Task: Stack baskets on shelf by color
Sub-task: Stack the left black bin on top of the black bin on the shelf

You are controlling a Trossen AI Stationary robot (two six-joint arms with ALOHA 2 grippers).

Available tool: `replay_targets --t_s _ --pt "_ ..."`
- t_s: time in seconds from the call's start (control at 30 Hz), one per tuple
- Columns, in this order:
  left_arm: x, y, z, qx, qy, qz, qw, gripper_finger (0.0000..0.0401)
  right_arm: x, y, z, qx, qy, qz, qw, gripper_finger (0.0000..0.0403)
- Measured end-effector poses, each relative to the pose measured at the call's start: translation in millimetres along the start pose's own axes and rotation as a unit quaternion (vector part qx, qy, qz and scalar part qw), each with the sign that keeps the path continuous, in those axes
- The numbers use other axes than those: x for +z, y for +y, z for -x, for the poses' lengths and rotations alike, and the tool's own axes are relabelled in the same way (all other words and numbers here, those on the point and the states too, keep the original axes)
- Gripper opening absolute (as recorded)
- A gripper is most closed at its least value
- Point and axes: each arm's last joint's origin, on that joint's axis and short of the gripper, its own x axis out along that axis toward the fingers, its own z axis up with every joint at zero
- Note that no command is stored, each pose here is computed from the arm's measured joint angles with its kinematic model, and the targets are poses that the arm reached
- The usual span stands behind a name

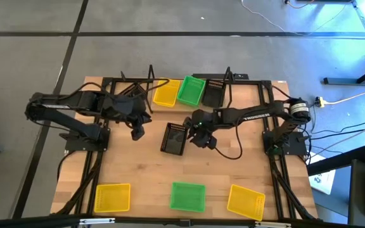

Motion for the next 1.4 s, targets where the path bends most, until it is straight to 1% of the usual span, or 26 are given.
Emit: replay_targets --t_s 0.07,0.13,0.27,0.47,0.63,0.9,1.07,1.17,1.3,1.4 --pt "0.0 0.0 0.0 0.001 0.000 0.000 1.000 0.0066 -2.6 2.9 -4.1 0.005 0.003 -0.001 1.000 0.0096" --pt "0.3 -0.1 -0.2 0.000 -0.001 0.001 1.000 0.0066 -3.7 1.7 -10.8 -0.002 0.000 0.000 1.000 0.0096" --pt "1.0 -0.3 -0.2 0.001 -0.006 0.005 1.000 0.0066 -7.7 3.9 -22.5 0.009 0.005 -0.002 1.000 0.0096" --pt "0.9 -0.3 -0.2 0.001 -0.006 0.023 1.000 0.0066 -9.5 3.4 -28.6 0.005 0.012 -0.001 1.000 0.0096" --pt "0.9 -0.3 -0.2 0.002 -0.005 0.024 1.000 0.0066 -10.5 2.4 -30.3 0.002 0.011 -0.001 1.000 0.0096" --pt "0.8 -0.3 -0.2 0.001 -0.005 0.024 1.000 0.0066 -21.5 10.1 -54.6 0.023 0.023 -0.012 0.999 0.0096" --pt "0.7 -0.2 -0.2 0.002 -0.005 0.024 1.000 0.0066 -23.2 10.4 -60.5 0.018 0.021 -0.010 1.000 0.0096" --pt "0.7 -0.2 -0.2 0.002 -0.005 0.024 1.000 0.0066 -20.5 12.0 -61.2 0.017 0.028 -0.005 0.999 0.0077" --pt "0.8 -0.2 -0.2 0.002 -0.005 0.023 1.000 0.0066 -10.3 12.9 -58.5 0.008 0.055 0.005 0.998 0.0014" --pt "0.7 -0.2 -0.1 0.002 -0.004 0.023 1.000 0.0066 -0.3 6.8 -52.8 0.020 0.061 0.009 0.998 0.0007"
